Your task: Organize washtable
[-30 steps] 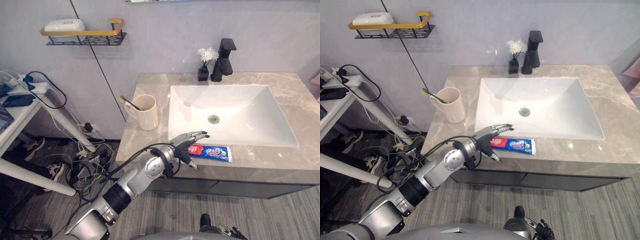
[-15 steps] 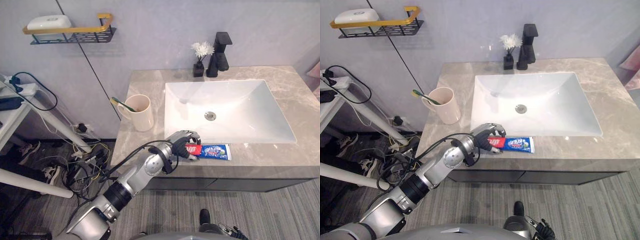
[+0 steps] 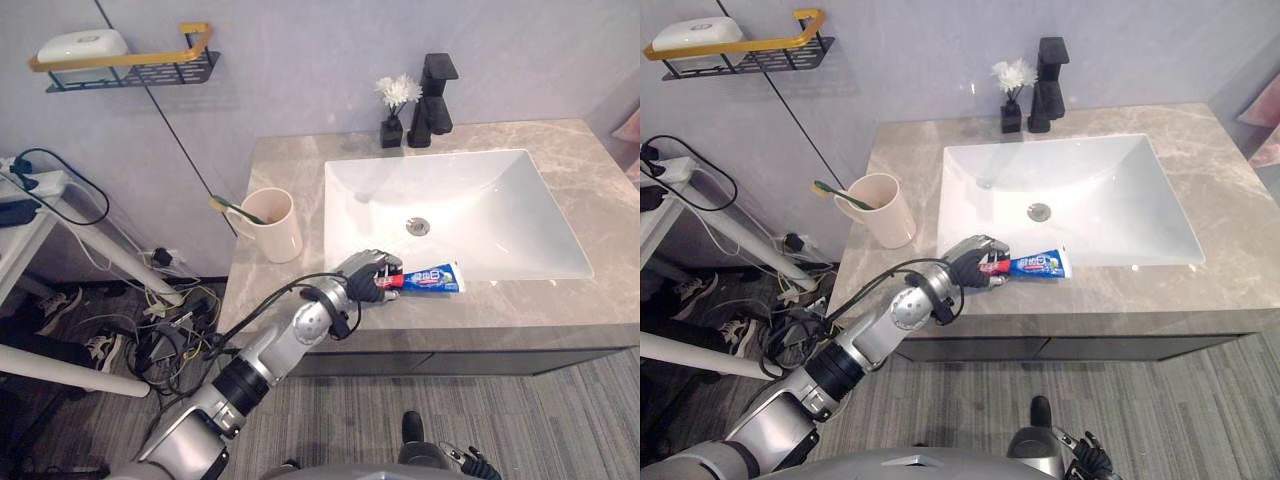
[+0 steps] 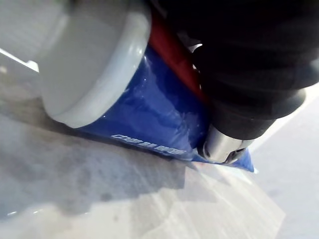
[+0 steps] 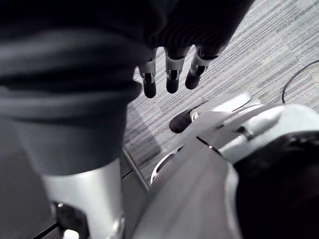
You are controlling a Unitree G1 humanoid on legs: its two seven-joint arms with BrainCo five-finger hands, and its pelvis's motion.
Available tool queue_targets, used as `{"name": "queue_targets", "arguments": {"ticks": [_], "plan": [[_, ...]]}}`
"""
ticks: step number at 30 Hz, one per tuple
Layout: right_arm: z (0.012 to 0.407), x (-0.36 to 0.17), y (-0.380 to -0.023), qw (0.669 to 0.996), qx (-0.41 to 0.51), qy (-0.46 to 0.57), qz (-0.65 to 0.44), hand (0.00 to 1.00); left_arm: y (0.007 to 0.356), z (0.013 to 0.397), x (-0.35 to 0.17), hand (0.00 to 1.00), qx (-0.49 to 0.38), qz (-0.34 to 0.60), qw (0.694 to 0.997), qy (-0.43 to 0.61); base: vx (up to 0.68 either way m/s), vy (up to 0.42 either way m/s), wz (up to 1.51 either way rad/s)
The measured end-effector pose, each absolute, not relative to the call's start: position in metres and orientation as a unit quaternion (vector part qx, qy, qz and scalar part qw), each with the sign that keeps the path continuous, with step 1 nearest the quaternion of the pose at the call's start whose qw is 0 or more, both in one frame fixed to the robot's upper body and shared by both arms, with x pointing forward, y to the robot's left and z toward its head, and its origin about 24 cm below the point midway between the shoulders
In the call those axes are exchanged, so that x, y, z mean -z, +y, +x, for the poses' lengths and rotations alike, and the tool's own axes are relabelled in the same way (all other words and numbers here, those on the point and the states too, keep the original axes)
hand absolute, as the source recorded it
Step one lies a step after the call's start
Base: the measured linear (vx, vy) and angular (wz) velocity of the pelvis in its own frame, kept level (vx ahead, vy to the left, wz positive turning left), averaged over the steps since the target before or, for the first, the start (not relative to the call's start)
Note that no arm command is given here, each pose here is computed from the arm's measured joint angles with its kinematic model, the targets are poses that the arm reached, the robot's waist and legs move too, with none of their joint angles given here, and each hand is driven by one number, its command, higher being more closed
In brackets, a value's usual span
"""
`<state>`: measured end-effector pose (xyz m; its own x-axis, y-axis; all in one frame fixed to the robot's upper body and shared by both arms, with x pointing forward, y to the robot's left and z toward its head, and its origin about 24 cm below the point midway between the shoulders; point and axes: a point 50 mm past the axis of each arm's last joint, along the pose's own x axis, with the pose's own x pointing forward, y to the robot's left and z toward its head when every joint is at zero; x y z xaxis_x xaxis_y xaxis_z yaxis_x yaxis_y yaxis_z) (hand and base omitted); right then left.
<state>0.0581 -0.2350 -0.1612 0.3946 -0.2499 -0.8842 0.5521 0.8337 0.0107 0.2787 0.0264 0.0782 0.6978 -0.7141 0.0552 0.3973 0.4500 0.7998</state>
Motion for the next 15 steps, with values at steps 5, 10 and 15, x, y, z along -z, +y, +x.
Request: {"name": "queue_targets", "arguments": {"ticks": [5, 10, 15], "plan": [[0.059, 0.161, -0.235, 0.822, 0.242, 0.493, 0.15, 0.0, 0.024, 0.276, -0.078, 1.0, 0.342, 0.409, 0.821, -0.205, 0.0, 0.0, 0.0], [0.06, 0.158, -0.237, 0.821, 0.278, 0.462, 0.187, 0.0, 0.024, 0.276, -0.078, 1.0, 0.341, 0.412, 0.819, -0.207, 0.0, 0.0, 0.0], [0.073, 0.135, -0.256, 0.841, 0.34, 0.346, 0.238, 0.0, 0.018, 0.272, -0.087, 1.0, 0.339, 0.417, 0.811, -0.23, -0.01, 0.009, -0.16]]}}
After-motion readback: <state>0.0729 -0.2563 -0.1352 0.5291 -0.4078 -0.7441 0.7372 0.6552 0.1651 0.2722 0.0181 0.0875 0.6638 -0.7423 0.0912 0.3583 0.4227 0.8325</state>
